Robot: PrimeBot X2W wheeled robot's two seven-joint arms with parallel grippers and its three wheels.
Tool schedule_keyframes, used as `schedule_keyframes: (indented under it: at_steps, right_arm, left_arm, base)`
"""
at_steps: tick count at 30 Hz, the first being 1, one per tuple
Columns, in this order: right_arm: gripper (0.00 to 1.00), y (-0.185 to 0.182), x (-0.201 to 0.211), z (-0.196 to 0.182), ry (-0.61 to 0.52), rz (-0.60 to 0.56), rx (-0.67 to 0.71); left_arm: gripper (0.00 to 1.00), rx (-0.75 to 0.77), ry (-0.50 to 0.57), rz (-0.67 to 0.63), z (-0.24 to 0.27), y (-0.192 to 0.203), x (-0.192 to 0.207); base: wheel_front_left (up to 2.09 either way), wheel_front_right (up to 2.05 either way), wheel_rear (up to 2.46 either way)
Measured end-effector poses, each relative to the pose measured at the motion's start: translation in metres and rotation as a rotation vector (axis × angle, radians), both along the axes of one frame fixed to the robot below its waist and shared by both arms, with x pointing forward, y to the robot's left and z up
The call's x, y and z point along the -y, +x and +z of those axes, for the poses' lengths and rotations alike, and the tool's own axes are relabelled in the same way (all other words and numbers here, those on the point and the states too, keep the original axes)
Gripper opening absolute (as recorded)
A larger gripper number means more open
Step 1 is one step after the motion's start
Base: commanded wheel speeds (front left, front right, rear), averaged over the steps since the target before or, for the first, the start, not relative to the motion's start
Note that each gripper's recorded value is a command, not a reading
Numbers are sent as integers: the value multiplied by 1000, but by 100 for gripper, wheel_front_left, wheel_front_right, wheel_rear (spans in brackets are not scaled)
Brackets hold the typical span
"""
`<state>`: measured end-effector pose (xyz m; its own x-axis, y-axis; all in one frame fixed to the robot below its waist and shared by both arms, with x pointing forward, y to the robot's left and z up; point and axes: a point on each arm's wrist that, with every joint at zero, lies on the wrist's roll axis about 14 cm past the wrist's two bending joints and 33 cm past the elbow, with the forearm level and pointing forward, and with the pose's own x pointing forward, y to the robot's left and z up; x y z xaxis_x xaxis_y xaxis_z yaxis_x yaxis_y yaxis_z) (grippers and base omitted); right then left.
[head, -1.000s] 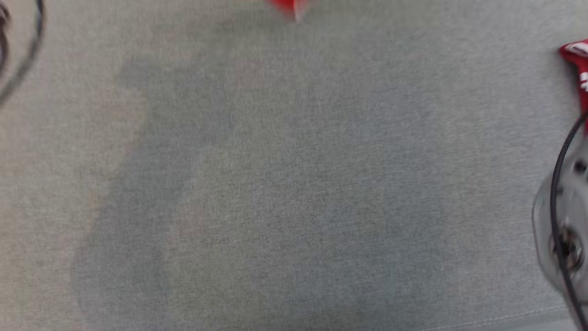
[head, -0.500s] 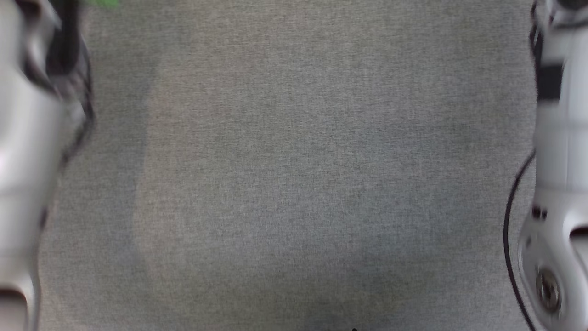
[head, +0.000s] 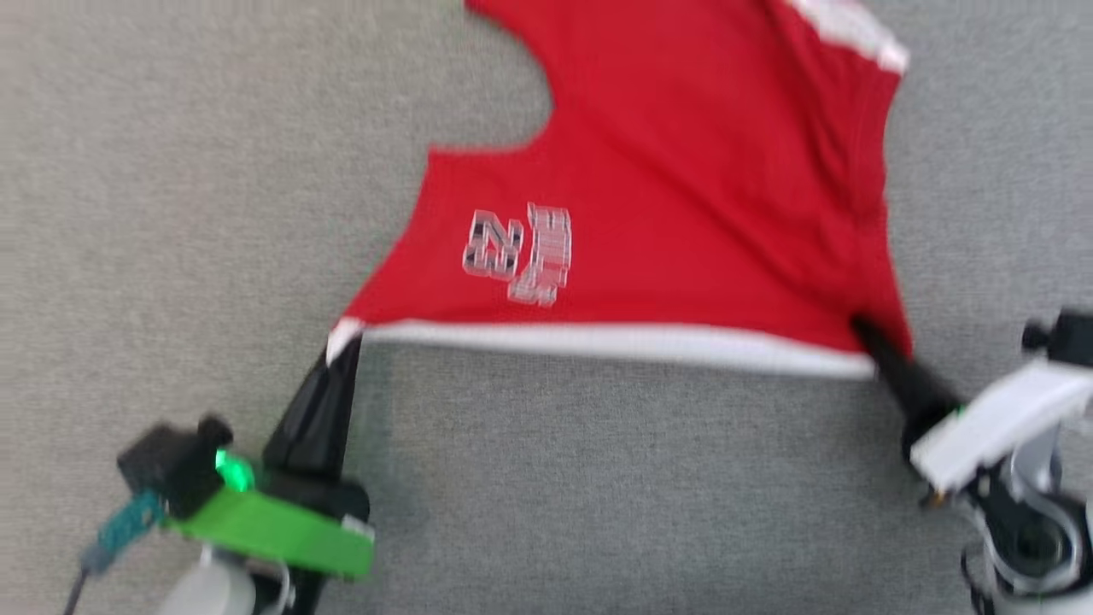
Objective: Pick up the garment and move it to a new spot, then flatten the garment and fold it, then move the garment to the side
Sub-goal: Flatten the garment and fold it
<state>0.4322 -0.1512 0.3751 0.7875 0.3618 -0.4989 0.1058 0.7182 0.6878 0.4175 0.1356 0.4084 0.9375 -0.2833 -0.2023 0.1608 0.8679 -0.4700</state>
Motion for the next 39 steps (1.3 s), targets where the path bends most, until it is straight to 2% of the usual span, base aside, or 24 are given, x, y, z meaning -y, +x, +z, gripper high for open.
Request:
schedule_keyframes:
  at_steps: [4,7,9,12,19,25,30,39]
  right_arm:
    - [0,-64,-2,2,9,7,-76]
    - [0,-102,3,9,14,-21,-97]
    - [0,-111,1,17,37,-44,-72]
    - [0,-107,-5,28,70,-66,-21]
    - [0,-75,-19,37,141,-97,60]
    - [0,-53,-21,40,209,-133,89]
    - [0,-30,-15,41,203,-143,113]
    - [0,5,2,31,217,-187,112]
  left_arm:
    - [0,-65,-2,92,7,-56,-11]
    - [0,-104,-58,125,15,-92,-7]
    - [0,-100,-69,143,22,-103,-9]
    - [0,-58,-51,134,36,-98,-16]
    - [0,62,57,-13,72,-34,-19]
    - [0,93,157,-172,89,28,-5]
    - [0,79,236,-308,88,82,17]
    - [0,25,254,-469,71,153,68]
  base:
    - [0,0,0]
    - [0,0,0]
    - [0,0,0]
    - [0,0,0]
    - [0,0,0]
    - [0,0,0]
    - [0,0,0]
    - [0,0,0]
